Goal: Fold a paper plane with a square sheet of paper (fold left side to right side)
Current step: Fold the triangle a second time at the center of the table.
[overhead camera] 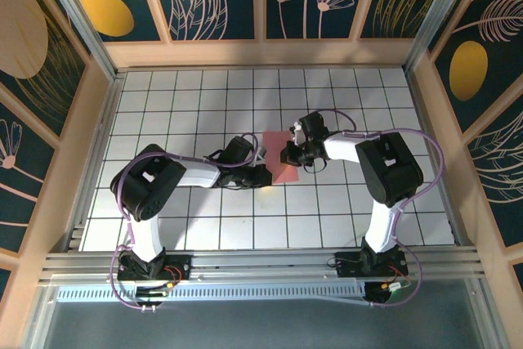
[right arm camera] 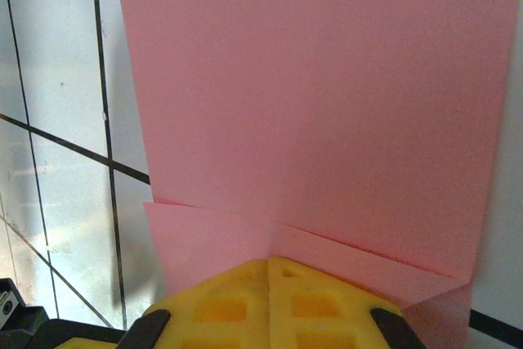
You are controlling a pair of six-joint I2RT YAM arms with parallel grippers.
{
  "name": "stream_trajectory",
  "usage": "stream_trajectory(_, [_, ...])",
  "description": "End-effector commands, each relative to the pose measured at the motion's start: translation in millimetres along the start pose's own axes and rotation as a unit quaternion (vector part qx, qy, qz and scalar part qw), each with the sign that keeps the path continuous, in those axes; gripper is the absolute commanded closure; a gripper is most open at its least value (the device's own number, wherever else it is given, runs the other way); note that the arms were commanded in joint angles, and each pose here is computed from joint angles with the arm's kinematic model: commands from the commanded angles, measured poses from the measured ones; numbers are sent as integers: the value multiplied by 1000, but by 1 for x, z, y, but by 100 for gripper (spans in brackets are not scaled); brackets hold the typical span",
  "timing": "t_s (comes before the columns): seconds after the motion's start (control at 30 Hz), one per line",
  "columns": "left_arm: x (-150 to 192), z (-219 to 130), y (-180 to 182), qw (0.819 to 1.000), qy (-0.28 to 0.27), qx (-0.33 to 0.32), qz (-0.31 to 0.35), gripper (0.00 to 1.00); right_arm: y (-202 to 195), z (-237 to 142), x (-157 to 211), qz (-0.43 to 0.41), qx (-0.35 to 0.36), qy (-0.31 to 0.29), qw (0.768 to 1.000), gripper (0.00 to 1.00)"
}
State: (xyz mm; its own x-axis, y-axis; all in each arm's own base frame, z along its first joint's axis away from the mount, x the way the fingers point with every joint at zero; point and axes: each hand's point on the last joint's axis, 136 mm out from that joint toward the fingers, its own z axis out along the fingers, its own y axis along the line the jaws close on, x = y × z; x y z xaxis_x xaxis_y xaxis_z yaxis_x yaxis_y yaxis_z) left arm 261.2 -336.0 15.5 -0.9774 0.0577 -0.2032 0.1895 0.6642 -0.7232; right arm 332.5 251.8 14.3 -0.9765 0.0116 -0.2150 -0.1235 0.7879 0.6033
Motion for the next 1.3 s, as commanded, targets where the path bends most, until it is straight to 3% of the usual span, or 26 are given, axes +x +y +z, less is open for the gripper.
stream_trajectory(0.0, [29,-3,31,997,37,-58,-20,92,-68,14,32,31,128,41,990,100])
stream_trajectory(0.17, [24,-11,23,998,20,-50,-18,93,-56,13,29,27,106,37,993,100])
stream_trajectory(0.33, [-2,-33,-6,999,-30,10,-23,90,-8,-1,7,8,20,0,1000,99])
stream_trajectory(0.4, [-16,-47,-14,998,-55,27,-25,86,16,-14,-6,-6,-23,-29,999,87])
stream_trajectory(0.5, [-34,-61,-16,996,-82,35,-27,72,37,-37,-21,-20,-61,-73,995,67])
stream_trajectory(0.7, [-60,-60,-20,994,-100,42,-18,61,20,-73,-35,-20,-48,-141,989,39])
stream_trajectory(0.87, [-69,-36,-13,996,-77,43,-16,60,1,-83,-27,-15,-43,-151,987,33])
stream_trajectory(1.1, [-82,-14,-13,997,-56,51,-5,60,-9,-83,-11,-21,-45,-142,989,33])
stream_trajectory(1.27, [-85,-4,-6,998,-50,47,-7,65,-9,-80,-5,-23,-53,-133,989,34])
